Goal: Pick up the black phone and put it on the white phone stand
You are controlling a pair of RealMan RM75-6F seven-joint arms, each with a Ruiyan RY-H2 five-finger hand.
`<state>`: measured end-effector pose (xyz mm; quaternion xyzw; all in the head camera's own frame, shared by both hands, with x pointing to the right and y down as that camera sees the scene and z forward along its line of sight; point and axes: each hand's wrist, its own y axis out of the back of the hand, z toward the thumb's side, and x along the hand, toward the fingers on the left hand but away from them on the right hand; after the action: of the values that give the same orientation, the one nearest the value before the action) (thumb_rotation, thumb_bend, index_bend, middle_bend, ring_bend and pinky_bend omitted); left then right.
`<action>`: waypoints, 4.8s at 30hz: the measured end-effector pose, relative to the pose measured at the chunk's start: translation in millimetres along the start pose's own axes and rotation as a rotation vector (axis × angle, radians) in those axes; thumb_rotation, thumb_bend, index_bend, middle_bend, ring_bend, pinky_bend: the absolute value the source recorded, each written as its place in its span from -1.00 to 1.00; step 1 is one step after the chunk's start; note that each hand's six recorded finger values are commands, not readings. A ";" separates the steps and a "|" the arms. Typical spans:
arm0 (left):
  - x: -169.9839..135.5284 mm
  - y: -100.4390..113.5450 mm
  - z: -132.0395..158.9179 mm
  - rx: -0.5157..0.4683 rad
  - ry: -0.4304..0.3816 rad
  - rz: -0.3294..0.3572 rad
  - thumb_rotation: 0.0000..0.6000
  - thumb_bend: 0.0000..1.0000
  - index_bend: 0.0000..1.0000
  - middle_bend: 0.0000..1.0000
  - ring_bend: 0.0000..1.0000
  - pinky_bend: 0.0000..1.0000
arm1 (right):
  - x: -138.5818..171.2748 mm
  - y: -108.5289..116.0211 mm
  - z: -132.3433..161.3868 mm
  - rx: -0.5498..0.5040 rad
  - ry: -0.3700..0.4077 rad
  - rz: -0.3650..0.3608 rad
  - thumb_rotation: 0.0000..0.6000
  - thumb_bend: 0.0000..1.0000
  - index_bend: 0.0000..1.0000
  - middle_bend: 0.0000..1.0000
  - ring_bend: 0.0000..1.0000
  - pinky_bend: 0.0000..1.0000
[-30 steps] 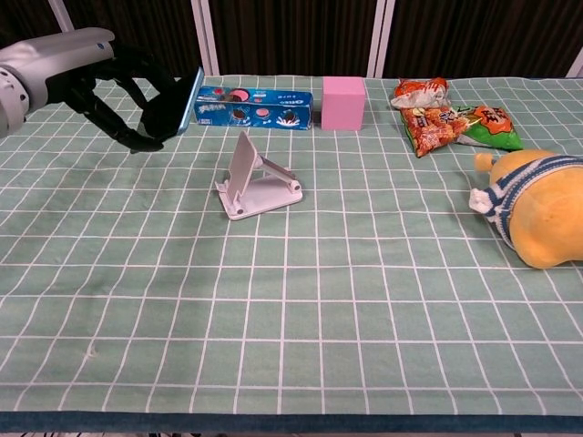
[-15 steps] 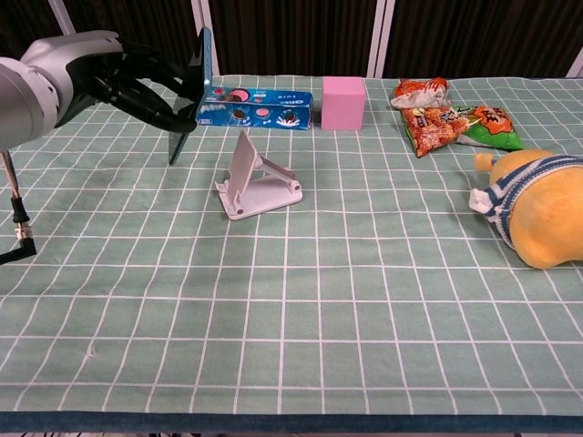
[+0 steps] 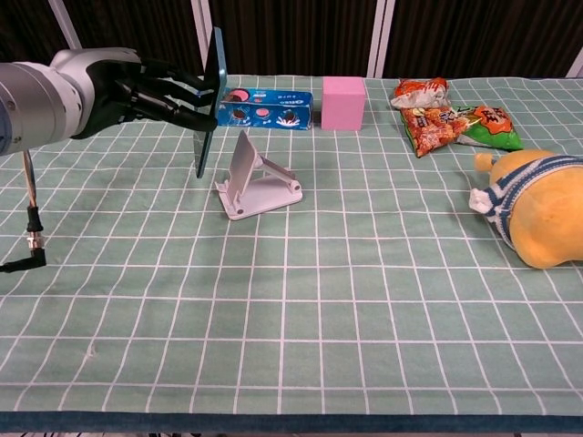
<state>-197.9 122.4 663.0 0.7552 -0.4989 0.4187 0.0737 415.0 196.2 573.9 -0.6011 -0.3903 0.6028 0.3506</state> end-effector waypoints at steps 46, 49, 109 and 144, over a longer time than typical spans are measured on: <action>17.5 -21.5 -11.7 -0.227 0.126 -0.103 1.00 -0.01 0.36 0.50 -0.48 -0.94 | -0.3 0.2 0.1 0.001 -0.001 0.000 1.00 -0.15 -0.98 -1.00 -1.00 -0.72; 19.1 -20.9 -12.9 -0.229 0.128 -0.100 1.00 -0.01 0.36 0.50 -0.48 -0.94 | -0.3 0.1 0.1 0.000 -0.001 0.000 1.00 -0.15 -0.98 -1.00 -1.00 -0.72; 23.4 -28.8 -23.3 -0.193 0.145 -0.139 1.00 -0.24 -0.21 -0.14 -0.75 -1.00 | -0.5 0.3 0.0 -0.004 -0.001 -0.001 1.00 -0.15 -0.98 -1.00 -1.00 -0.72; 23.9 -27.9 -24.1 -0.147 0.121 -0.162 1.00 -0.34 -0.63 -0.77 -0.98 -1.00 | -0.4 0.4 0.0 -0.004 -0.002 -0.002 1.00 -0.15 -0.98 -1.00 -1.00 -0.72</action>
<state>-185.0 132.3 703.7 0.7590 -0.4601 0.4184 0.1928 415.0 195.7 573.7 -0.6008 -0.3926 0.6022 0.3497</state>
